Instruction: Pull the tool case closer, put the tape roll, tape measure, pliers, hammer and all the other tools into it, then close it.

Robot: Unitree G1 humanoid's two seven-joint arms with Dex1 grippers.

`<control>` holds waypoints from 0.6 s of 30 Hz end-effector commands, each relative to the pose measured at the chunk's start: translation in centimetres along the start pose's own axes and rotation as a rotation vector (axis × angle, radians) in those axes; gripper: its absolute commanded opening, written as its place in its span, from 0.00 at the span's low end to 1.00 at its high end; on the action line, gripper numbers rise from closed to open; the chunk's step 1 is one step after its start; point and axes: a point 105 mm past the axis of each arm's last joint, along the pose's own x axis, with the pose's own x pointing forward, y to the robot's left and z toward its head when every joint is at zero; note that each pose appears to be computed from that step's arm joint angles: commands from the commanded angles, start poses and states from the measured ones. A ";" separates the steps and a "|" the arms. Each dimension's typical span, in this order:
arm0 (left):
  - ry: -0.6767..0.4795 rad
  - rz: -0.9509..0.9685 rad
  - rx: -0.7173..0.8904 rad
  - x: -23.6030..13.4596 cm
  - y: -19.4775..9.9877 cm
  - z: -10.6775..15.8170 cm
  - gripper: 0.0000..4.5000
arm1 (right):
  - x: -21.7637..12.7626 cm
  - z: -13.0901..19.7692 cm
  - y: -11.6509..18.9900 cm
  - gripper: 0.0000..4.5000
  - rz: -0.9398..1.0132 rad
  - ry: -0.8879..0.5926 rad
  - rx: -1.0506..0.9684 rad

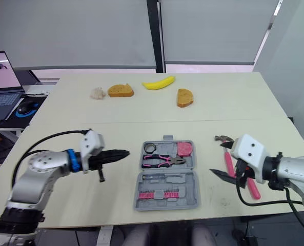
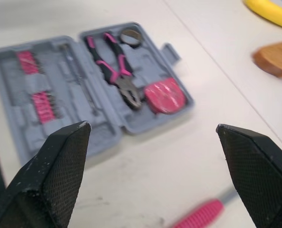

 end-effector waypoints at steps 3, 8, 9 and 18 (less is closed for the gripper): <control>0.006 0.271 -0.121 -5.7 1.8 -3.4 0.01 | -4.0 -3.2 -3.1 1.00 -0.284 0.065 0.061; 0.046 0.474 -0.254 -9.7 0.8 -7.9 0.29 | -6.7 -7.8 -1.8 1.00 -0.381 0.145 0.168; 0.056 0.498 -0.273 -10.2 0.6 -8.6 0.36 | -7.0 -8.4 -1.4 1.00 -0.388 0.157 0.183; 0.096 0.570 -0.346 -12.6 -1.2 -11.0 1.00 | -8.9 -11.1 -0.1 1.00 -0.363 0.215 0.248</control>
